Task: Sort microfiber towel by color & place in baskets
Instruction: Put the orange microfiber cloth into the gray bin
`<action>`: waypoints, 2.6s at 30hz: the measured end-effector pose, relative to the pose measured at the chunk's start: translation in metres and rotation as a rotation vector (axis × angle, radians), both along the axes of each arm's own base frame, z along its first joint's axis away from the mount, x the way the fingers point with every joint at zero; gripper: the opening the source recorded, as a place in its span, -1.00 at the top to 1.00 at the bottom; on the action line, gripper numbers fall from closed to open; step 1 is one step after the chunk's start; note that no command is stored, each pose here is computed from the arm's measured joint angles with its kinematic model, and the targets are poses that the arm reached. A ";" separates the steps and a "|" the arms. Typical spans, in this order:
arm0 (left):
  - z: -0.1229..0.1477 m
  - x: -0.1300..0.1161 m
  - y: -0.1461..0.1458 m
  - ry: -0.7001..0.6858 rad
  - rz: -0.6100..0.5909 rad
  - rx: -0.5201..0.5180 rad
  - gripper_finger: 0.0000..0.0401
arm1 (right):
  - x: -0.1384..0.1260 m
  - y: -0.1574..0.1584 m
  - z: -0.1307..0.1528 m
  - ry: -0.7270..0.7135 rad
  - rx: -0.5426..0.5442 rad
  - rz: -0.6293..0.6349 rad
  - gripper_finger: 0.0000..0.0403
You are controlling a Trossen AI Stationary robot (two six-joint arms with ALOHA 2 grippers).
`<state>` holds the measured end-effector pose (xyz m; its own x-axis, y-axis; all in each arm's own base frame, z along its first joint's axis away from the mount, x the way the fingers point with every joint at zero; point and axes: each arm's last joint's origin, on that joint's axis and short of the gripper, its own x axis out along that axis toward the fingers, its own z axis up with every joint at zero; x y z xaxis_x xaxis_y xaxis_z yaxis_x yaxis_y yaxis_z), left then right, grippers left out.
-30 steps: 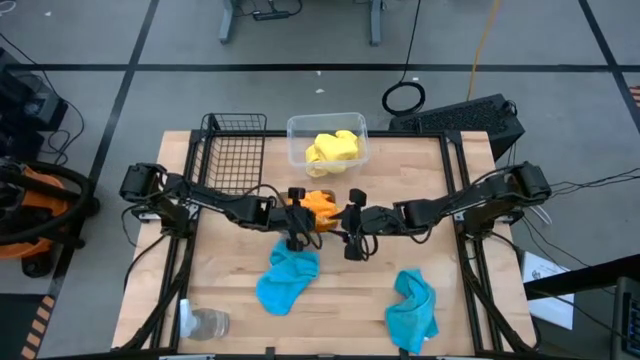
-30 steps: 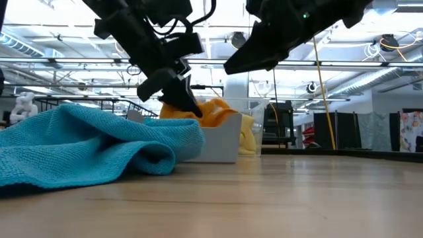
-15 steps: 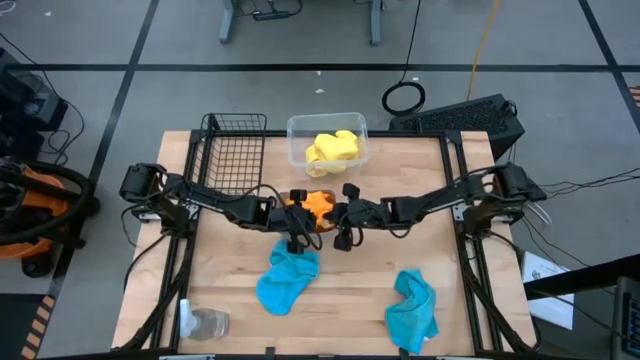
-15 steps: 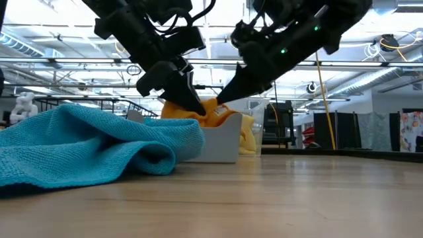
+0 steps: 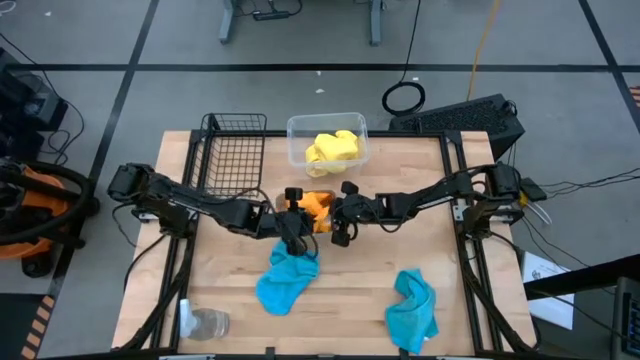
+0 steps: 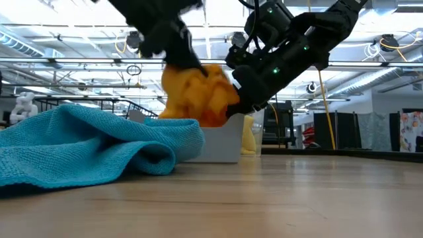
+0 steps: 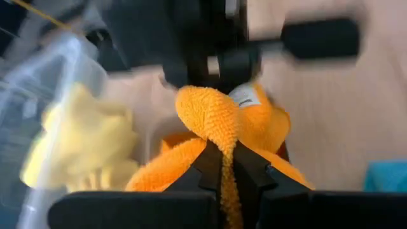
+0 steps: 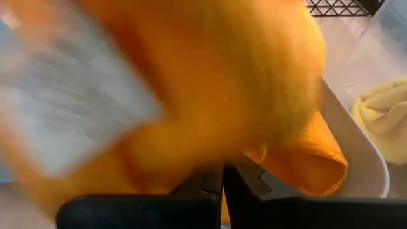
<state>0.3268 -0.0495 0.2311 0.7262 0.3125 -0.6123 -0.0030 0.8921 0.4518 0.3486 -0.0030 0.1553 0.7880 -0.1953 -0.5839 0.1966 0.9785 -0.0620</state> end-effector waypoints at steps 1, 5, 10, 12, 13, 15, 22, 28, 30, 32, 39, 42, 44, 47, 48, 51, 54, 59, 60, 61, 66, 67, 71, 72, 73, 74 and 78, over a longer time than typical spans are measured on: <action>0.004 -0.001 -0.002 -0.018 -0.004 0.000 0.89 | 0.000 0.000 0.000 0.000 0.001 0.000 0.99; 0.009 -0.008 -0.010 -0.026 -0.004 -0.029 0.89 | -0.001 0.001 0.000 0.010 0.002 -0.004 1.00; -0.004 -0.012 -0.006 0.032 0.033 -0.043 0.89 | -0.005 0.003 0.005 0.021 0.001 0.001 1.00; -0.013 -0.014 0.001 0.054 0.076 -0.058 0.88 | -0.008 0.007 0.016 0.002 -0.002 0.014 1.00; -0.016 -0.015 0.005 0.064 0.100 -0.068 0.87 | -0.010 0.009 0.023 -0.017 -0.004 0.021 1.00; -0.018 -0.015 0.012 0.047 0.140 -0.089 0.81 | -0.015 0.013 0.038 -0.056 -0.006 0.035 1.00; -0.019 -0.011 0.025 0.009 0.147 -0.131 0.32 | -0.016 0.030 0.064 -0.204 -0.063 0.129 1.00; -0.017 -0.009 0.023 -0.015 0.107 -0.161 -0.04 | 0.001 0.025 0.042 -0.237 -0.092 0.126 1.00; -0.017 -0.009 0.023 -0.012 0.104 -0.163 -0.13 | 0.005 0.020 0.032 -0.217 -0.092 0.113 1.00; -0.017 -0.009 0.023 -0.014 0.104 -0.163 -0.19 | 0.009 0.013 0.018 -0.188 -0.084 0.089 1.00; -0.017 -0.010 0.018 0.004 0.072 -0.138 -0.28 | 0.013 -0.002 -0.007 -0.117 -0.036 0.014 1.00; -0.012 -0.014 0.011 -0.001 0.053 -0.109 -0.28 | 0.013 -0.003 -0.009 -0.108 -0.028 0.006 1.00; -0.005 -0.018 0.005 -0.021 0.030 -0.105 -0.28 | 0.013 -0.003 -0.009 -0.107 -0.028 0.006 1.00; 0.007 -0.023 -0.008 -0.081 -0.015 -0.118 -0.27 | 0.013 -0.003 -0.010 -0.106 -0.025 0.004 1.00; 0.008 -0.024 -0.011 -0.080 -0.022 -0.122 -0.26 | 0.013 -0.003 -0.009 -0.109 -0.024 0.004 1.00; 0.005 -0.027 -0.012 -0.055 -0.014 -0.132 -0.20 | 0.013 -0.003 -0.009 -0.116 -0.024 0.004 1.00; -0.009 -0.026 -0.005 -0.016 0.020 -0.120 -0.01 | 0.013 -0.002 -0.008 -0.116 -0.021 0.005 1.00; -0.021 -0.024 0.018 0.013 0.098 -0.112 0.59 | 0.012 0.003 -0.008 -0.099 -0.004 0.009 1.00; -0.025 -0.025 0.023 0.033 0.110 -0.116 0.74 | 0.011 0.004 -0.007 -0.098 -0.003 0.013 1.00; -0.028 -0.027 0.027 0.051 0.120 -0.119 0.86 | 0.010 0.005 -0.006 -0.096 -0.001 0.015 1.00; -0.036 -0.027 0.042 0.072 0.134 -0.215 0.94 | 0.006 0.009 0.007 -0.105 -0.001 0.024 1.00; -0.039 -0.027 0.044 0.081 0.137 -0.241 0.94 | 0.006 0.010 0.009 -0.109 -0.002 0.026 1.00; -0.055 -0.025 0.051 0.140 0.141 -0.285 0.98 | 0.003 0.012 0.015 -0.116 -0.002 0.033 1.00; -0.058 -0.023 0.053 0.145 0.145 -0.287 0.98 | 0.003 0.013 0.017 -0.121 -0.002 0.035 1.00; -0.061 -0.023 0.054 0.156 0.148 -0.287 0.98 | 0.002 0.014 0.019 -0.121 -0.002 0.038 1.00; -0.064 -0.022 0.054 0.171 0.150 -0.288 0.98 | 0.001 0.016 0.021 -0.122 -0.002 0.043 1.00; -0.067 -0.021 0.054 0.179 0.145 -0.288 0.97 | 0.003 0.019 0.027 -0.181 -0.014 0.038 1.00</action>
